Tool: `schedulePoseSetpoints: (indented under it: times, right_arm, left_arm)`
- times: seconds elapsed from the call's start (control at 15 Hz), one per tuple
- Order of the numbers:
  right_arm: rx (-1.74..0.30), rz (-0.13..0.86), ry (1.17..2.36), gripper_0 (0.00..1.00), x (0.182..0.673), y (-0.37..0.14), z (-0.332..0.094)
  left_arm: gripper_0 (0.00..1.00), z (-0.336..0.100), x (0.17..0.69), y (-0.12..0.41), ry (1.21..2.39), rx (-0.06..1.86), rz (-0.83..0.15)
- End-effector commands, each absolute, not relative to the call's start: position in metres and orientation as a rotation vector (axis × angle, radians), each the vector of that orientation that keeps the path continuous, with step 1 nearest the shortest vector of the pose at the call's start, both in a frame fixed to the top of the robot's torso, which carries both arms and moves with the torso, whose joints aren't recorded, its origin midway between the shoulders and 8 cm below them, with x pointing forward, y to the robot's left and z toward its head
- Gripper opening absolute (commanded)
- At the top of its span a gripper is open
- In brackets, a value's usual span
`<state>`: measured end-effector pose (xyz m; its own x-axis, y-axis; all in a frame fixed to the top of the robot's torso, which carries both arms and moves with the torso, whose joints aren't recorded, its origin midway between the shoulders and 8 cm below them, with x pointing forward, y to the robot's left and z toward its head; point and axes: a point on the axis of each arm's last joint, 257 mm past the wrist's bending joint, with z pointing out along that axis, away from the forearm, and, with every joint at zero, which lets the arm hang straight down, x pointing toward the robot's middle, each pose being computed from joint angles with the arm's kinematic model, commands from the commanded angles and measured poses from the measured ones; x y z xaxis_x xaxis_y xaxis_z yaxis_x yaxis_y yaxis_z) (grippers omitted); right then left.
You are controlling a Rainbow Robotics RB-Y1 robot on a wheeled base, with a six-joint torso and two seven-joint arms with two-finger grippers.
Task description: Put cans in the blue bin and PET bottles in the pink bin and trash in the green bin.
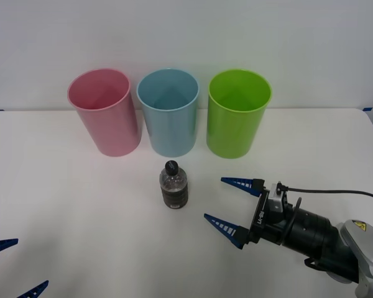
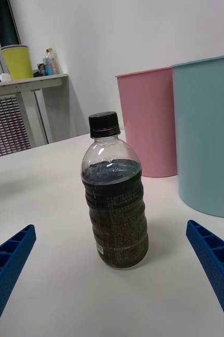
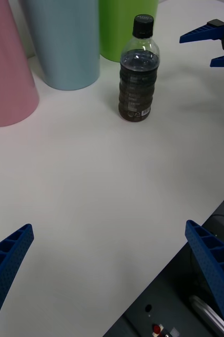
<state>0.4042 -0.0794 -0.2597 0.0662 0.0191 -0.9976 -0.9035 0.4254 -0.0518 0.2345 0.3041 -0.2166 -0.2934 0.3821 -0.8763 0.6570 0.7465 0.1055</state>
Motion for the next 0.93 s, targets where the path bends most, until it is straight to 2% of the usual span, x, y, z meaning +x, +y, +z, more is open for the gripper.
schedulePoseSetpoints:
  times: [0.07, 0.27, 0.33, 0.93]
  right_arm:
    - [-0.887, 0.856, 1.318, 1.00, 0.404, -0.079, -0.260]
    - [-0.887, 0.856, 1.318, 1.00, 0.404, -0.079, -0.260]
    - [-0.870, 0.874, 1.356, 1.00, 0.391, -0.078, -0.278]
    - [-0.912, 0.808, 1.332, 1.00, 0.398, -0.073, -0.274]
  left_arm:
    - [1.00, -0.217, 0.235, 0.304, 1.919, 0.795, -0.336]
    - [1.00, -0.217, 0.235, 0.304, 1.919, 0.795, -0.336]
    - [1.00, -0.217, 0.235, 0.304, 1.919, 0.795, -0.336]
    - [1.00, -0.217, 0.235, 0.304, 1.919, 0.795, -0.336]
